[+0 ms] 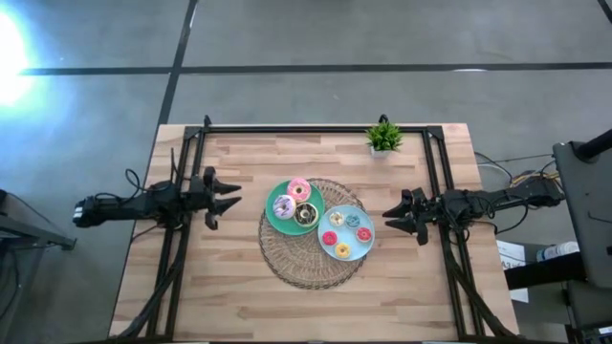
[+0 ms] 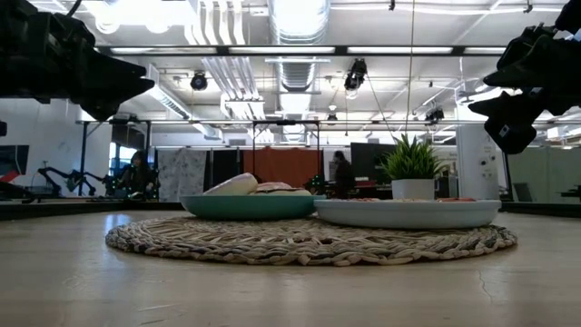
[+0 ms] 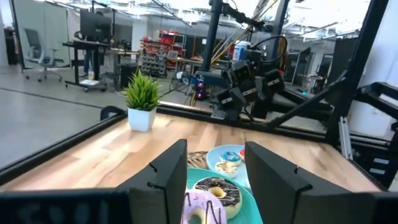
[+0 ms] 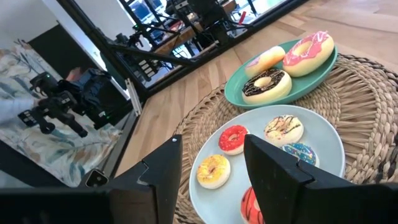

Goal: Pick & Place donuts
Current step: Return to Home Position

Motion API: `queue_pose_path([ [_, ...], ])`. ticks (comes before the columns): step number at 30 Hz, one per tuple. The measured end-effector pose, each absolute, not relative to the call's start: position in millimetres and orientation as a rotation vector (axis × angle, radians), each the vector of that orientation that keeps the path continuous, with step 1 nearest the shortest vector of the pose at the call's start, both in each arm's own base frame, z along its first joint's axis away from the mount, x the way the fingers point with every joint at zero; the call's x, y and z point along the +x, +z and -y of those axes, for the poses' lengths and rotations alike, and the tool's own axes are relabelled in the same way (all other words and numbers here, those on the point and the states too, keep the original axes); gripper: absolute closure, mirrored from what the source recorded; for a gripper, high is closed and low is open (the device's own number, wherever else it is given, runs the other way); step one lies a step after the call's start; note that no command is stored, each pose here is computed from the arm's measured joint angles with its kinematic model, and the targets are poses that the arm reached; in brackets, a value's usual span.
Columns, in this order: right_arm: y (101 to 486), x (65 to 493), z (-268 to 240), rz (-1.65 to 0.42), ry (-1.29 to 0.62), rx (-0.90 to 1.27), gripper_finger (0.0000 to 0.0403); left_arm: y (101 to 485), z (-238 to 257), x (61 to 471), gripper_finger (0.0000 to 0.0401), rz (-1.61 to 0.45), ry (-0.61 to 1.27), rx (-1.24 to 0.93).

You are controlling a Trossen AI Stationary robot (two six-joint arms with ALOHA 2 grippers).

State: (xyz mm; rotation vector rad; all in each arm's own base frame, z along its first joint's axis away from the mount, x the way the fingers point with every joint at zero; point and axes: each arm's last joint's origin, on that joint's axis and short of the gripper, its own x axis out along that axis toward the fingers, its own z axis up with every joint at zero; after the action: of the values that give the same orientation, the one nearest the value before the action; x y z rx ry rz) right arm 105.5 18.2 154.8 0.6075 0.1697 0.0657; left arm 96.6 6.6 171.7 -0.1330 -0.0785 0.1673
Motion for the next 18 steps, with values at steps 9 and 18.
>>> queue_pose_path([
  [9,155.1,105.6,-18.1,-0.168,0.065,0.608,0.0239,165.3,-6.7,100.7,0.0266,-0.001,0.172,-0.133],
  [18,155.1,105.5,-18.1,-0.167,0.065,0.606,0.0239,165.5,-6.7,100.9,0.0266,-0.003,0.172,-0.134],
])
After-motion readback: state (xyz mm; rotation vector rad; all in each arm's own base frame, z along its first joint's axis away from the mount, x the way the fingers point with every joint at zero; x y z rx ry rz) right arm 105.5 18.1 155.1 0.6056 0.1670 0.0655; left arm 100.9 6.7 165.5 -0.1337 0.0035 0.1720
